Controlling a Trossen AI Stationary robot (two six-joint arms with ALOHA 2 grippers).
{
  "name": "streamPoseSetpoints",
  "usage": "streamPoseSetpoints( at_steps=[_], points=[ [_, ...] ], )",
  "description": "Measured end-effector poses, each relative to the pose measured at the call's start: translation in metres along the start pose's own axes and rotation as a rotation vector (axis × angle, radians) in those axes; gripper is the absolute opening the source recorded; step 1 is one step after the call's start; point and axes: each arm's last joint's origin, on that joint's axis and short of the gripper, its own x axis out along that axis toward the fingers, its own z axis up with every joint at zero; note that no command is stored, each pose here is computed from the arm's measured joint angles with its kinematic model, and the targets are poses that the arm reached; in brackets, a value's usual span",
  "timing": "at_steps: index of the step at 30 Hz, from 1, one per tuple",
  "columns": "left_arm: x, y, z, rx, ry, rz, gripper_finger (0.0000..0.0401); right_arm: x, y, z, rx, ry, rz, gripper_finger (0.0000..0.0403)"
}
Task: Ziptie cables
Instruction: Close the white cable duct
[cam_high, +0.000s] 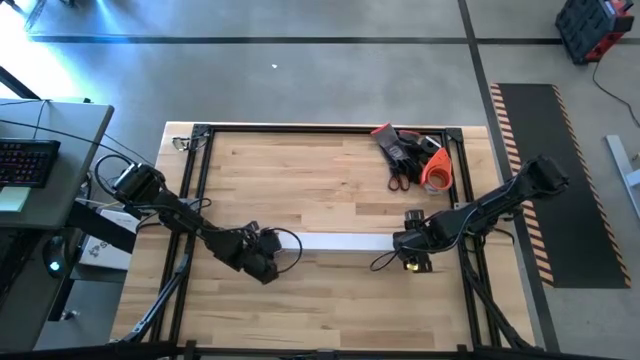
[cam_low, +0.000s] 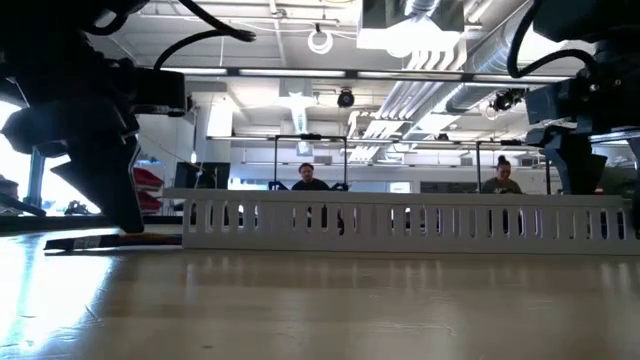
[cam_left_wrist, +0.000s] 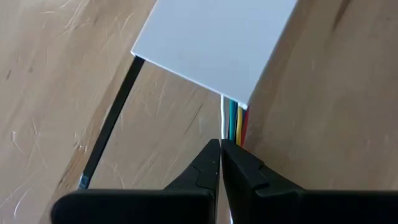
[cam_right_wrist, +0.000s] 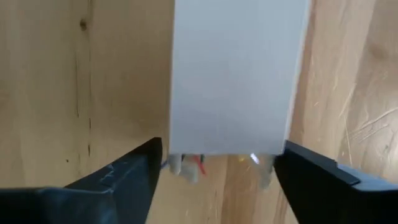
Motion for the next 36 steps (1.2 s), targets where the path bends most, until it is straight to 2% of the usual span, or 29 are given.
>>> streamPoseSetpoints(
  at_steps=[4,8,14,24,30,36],
  points=[
    [-0.001,-0.001,-0.001,0.007,0.004,-0.001,0.0000,0.003,0.000,-0.005,0.021,0.033,0.025,0.0314],
    [-0.001,-0.001,-0.002,0.009,0.004,-0.002,0.0000,0.005,0.000,-0.005,0.026,0.032,0.027,0.0318],
    [-0.001,-0.002,-0.001,0.004,-0.013,-0.004,0.0000,0.005,0.001,-0.002,0.025,-0.006,0.041,0.0297],
    [-0.001,-0.002,-0.001,0.001,-0.013,-0.003,0.0000,0.005,0.002,-0.002,0.023,0.005,0.060,0.0233],
    [-0.001,-0.002,0.000,-0.005,-0.031,-0.005,0.0000,0.005,0.002,-0.002,0.022,0.003,0.060,0.0222],
    [0.003,-0.008,0.018,0.038,-0.121,-0.124,0.0000,0.005,0.002,-0.002,-0.006,0.004,0.074,0.0221]
  ],
)
